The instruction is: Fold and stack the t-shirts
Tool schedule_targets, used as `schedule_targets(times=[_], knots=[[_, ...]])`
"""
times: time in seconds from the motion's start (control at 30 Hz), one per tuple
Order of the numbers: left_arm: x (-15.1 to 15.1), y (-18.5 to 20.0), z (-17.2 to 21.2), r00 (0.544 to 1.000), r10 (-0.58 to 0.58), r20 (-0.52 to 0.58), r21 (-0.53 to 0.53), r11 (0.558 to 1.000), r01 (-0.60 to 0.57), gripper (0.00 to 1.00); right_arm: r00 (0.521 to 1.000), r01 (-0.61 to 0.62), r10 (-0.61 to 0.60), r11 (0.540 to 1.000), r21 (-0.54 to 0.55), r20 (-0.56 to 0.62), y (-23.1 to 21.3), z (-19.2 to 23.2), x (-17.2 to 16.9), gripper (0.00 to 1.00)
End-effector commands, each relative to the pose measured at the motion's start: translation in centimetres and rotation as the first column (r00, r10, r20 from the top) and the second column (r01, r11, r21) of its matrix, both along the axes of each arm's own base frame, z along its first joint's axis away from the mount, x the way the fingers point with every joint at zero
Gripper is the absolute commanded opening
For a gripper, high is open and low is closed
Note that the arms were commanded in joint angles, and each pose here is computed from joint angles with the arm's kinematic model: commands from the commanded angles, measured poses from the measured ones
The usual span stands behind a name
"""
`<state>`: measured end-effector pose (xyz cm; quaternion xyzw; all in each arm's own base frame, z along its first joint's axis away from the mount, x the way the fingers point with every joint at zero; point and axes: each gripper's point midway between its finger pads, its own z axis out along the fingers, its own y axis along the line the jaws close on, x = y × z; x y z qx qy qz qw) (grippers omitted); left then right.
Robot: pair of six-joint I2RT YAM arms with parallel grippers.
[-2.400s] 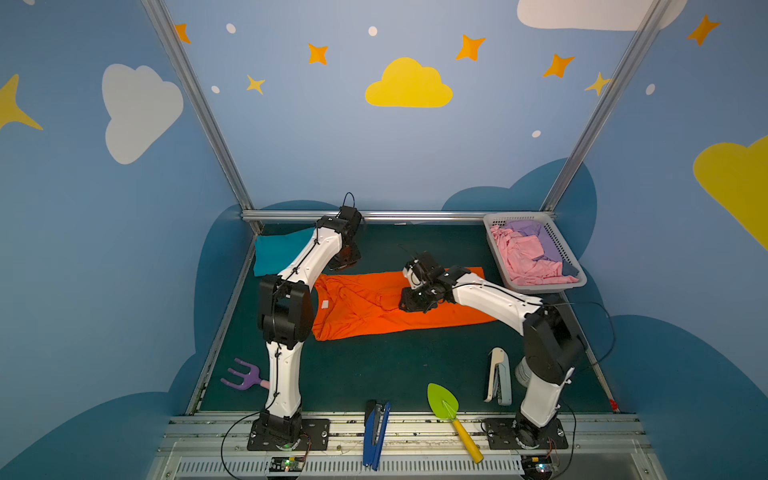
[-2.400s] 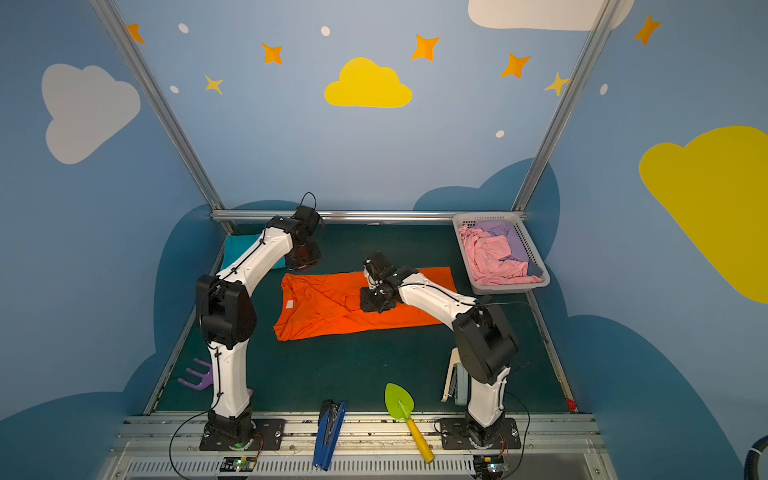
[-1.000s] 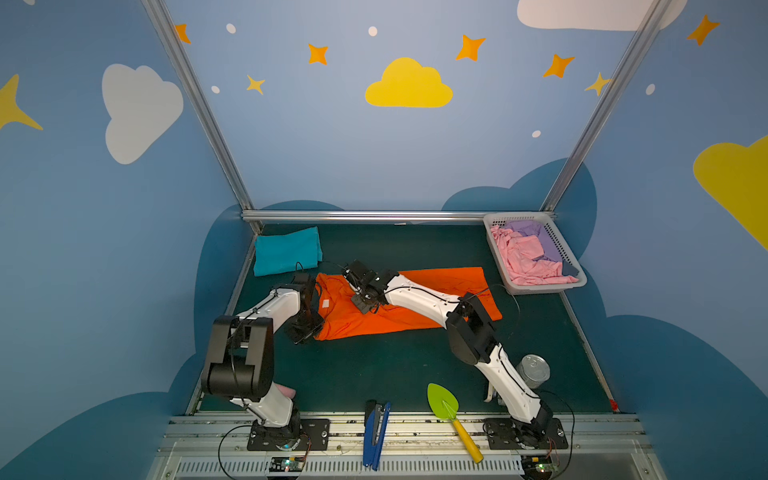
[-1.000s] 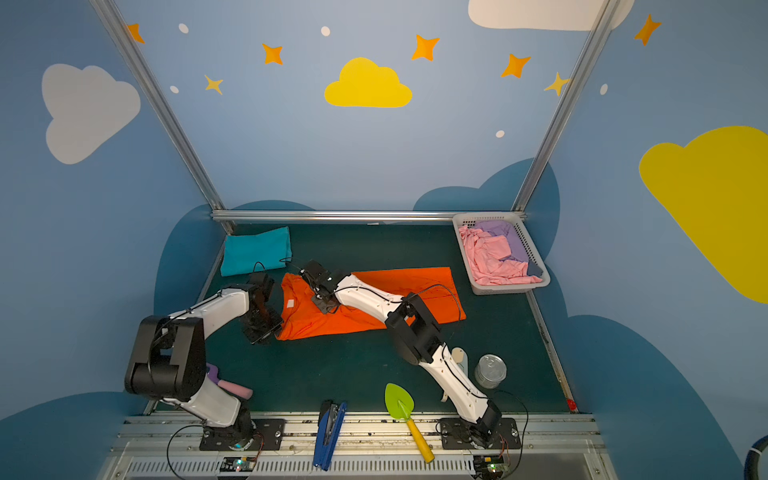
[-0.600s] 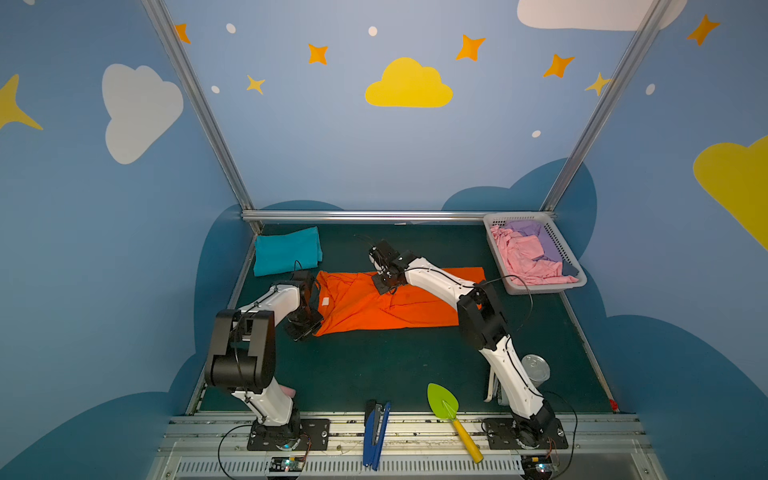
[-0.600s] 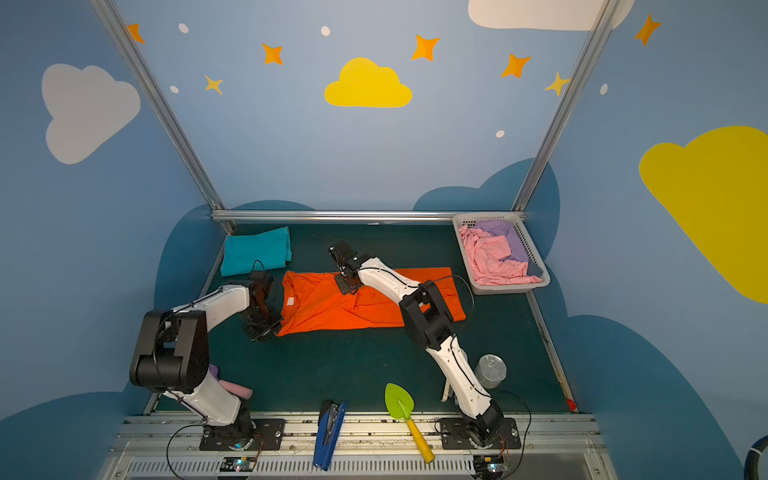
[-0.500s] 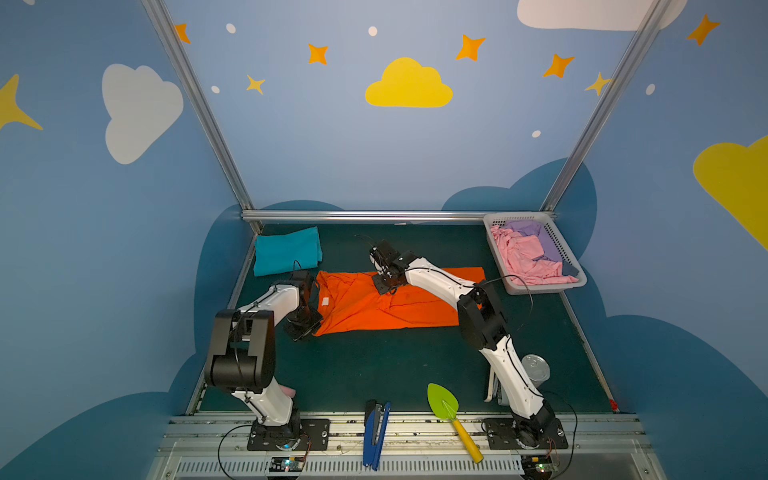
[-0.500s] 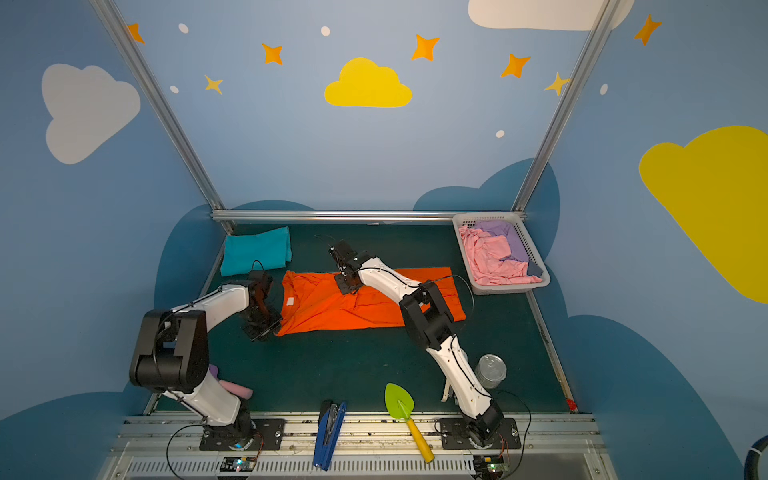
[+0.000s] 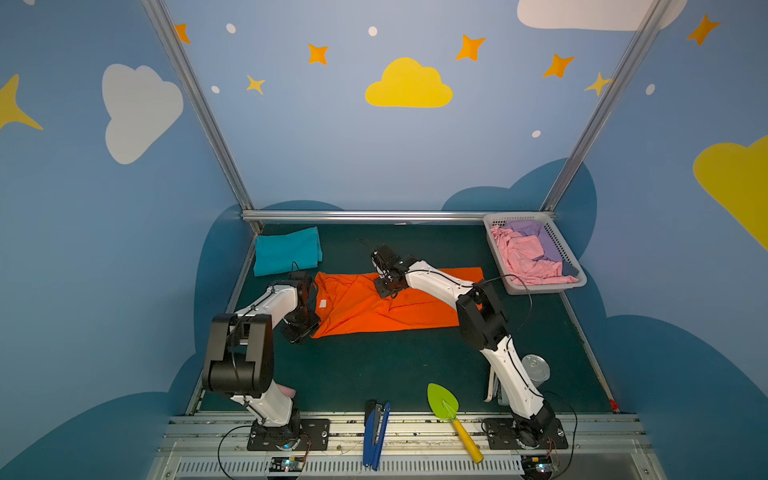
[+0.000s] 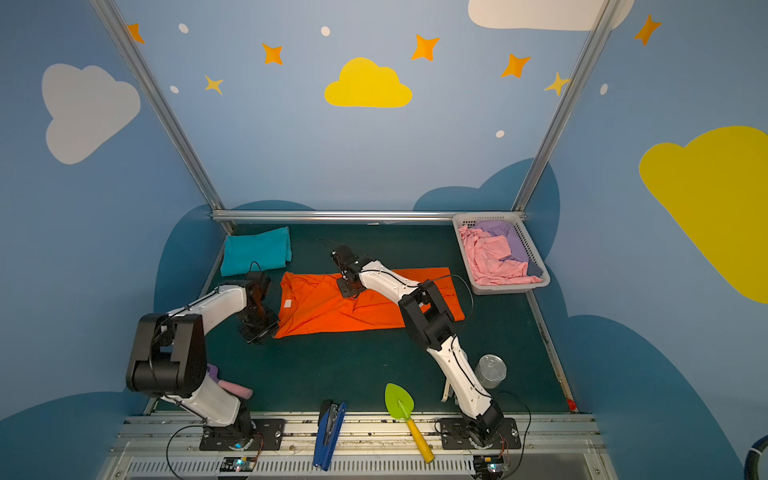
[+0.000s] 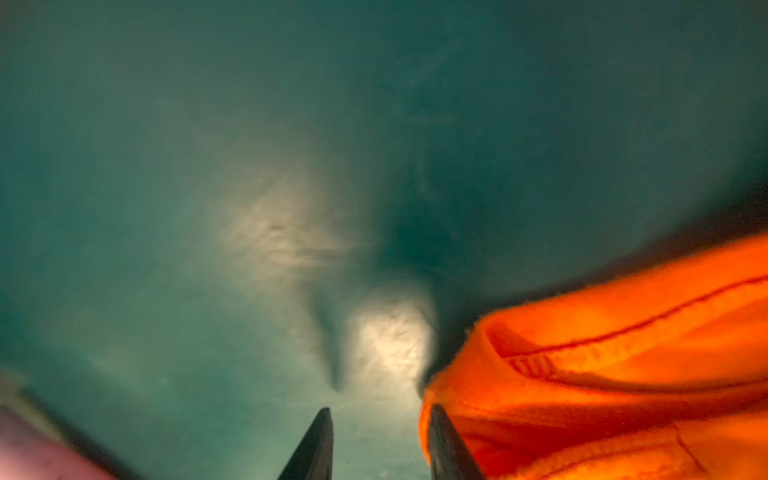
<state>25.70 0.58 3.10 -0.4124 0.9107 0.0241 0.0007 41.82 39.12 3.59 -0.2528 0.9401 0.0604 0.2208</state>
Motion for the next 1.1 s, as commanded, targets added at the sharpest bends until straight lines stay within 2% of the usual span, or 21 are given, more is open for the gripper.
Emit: schedule_targets(times=[0.0,0.13,0.27,0.33,0.4,0.43,0.47,0.53,0.67,0.87,1.07], knots=[[-0.1,1.5,3.7,0.999,0.011,0.043,0.085,0.996,-0.015,0.40,0.996,0.060,-0.059,0.998,-0.011,0.065,-1.9,3.6,0.9,0.38],[0.4,1.5,7.3,0.989,-0.027,0.142,0.142,0.990,0.007,0.40,0.985,0.132,-0.130,0.991,-0.013,0.113,-4.7,6.2,1.9,0.43],[1.7,-1.6,8.6,0.971,-0.089,0.220,0.120,0.991,0.063,0.37,0.968,0.210,-0.207,0.978,0.000,0.144,-8.7,8.7,2.3,0.42],[2.5,-4.0,8.0,0.965,-0.136,0.223,0.102,0.988,0.116,0.34,0.962,0.237,-0.232,0.971,-0.017,0.145,-10.8,9.0,1.8,0.30],[3.4,-6.6,6.9,0.961,-0.190,0.203,0.091,0.980,0.175,0.30,0.957,0.267,-0.258,0.962,-0.053,0.134,-13.2,8.6,0.9,0.08],[3.8,-7.9,6.2,0.956,-0.219,0.197,0.083,0.975,0.206,0.29,0.955,0.281,-0.271,0.957,-0.073,0.124,-14.3,8.2,0.3,0.01],[4.2,-9.2,5.4,0.953,-0.243,0.181,0.071,0.970,0.234,0.27,0.951,0.298,-0.287,0.950,-0.092,0.115,-15.3,7.8,-0.4,0.00],[4.8,-11.2,3.9,0.950,-0.279,0.139,0.035,0.960,0.277,0.25,0.949,0.313,-0.302,0.940,-0.139,0.095,-17.1,6.6,-1.9,0.00],[5.8,-12.2,1.1,0.952,-0.296,0.080,0.033,0.955,0.295,0.24,0.943,0.331,-0.327,0.919,-0.213,0.055,-19.6,4.1,-4.6,0.00],[7.9,-12.1,-1.3,0.953,-0.300,0.035,0.071,0.952,0.297,0.24,0.932,0.336,-0.361,0.900,-0.276,-0.041,-20.9,0.6,-7.4,0.00],[10.2,-12.8,-4.5,0.949,-0.316,0.010,0.075,0.946,0.315,0.23,0.921,0.317,-0.367,0.902,-0.295,-0.133,-21.0,-2.0,-10.4,0.00]])
